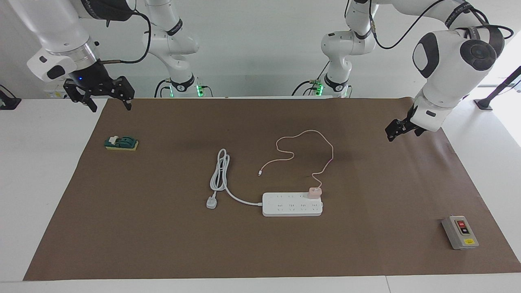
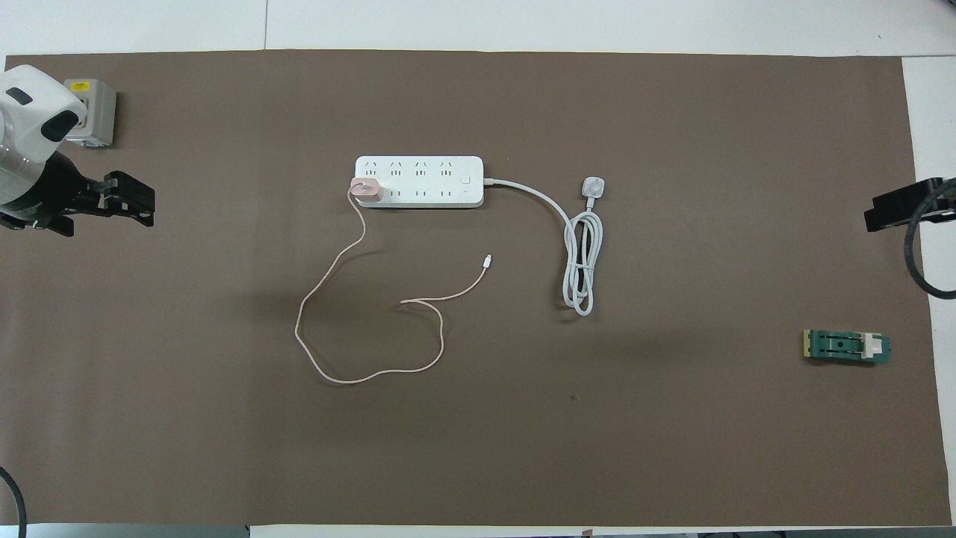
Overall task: Plug charger into power strip
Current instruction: 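Release the pink charger and withdraw the left gripper toward the switch box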
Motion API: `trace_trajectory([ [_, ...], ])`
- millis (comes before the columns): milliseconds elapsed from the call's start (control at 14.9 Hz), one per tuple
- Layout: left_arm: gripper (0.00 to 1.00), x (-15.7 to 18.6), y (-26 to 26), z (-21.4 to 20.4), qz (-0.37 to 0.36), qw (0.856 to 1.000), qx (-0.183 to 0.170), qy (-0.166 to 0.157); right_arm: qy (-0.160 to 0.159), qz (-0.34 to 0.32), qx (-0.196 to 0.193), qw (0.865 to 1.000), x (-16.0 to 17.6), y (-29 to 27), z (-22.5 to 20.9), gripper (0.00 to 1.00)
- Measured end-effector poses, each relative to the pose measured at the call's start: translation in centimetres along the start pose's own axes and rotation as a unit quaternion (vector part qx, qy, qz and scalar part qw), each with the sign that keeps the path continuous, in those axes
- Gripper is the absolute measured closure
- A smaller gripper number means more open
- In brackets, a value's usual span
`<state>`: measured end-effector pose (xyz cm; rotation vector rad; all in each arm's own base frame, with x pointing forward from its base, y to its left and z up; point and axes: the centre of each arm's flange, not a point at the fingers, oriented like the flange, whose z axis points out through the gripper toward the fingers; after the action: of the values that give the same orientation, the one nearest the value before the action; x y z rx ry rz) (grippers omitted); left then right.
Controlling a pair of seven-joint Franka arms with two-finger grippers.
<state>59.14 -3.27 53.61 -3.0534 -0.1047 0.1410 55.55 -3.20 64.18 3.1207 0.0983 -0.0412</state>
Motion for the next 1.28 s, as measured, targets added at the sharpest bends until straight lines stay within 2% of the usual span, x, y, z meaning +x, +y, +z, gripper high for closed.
trace_trajectory([
  [269, 0.00, -0.3, 0.4, -0.7, 0.003, 1.000, -0.004, 0.013, 0.000, 0.000, 0.000, 1.000, 0.0, 0.0, 0.0, 0.00],
  [537, 0.00, -1.8, 1.1, -3.5, 0.013, 0.999, -0.020, 0.033, 0.000, 0.000, 0.000, 1.000, 0.0, 0.0, 0.0, 0.00],
  [873, 0.00, -3.3, 0.5, -4.4, 0.028, 0.999, -0.021, 0.032, 0.000, 0.000, 0.000, 1.000, 0.0, 0.0, 0.0, 0.00],
  [1276, 0.00, -4.6, -1.3, -3.4, 0.035, 0.999, -0.019, 0.028, 0.000, 0.000, 0.000, 1.000, 0.0, 0.0, 0.0, 0.00],
])
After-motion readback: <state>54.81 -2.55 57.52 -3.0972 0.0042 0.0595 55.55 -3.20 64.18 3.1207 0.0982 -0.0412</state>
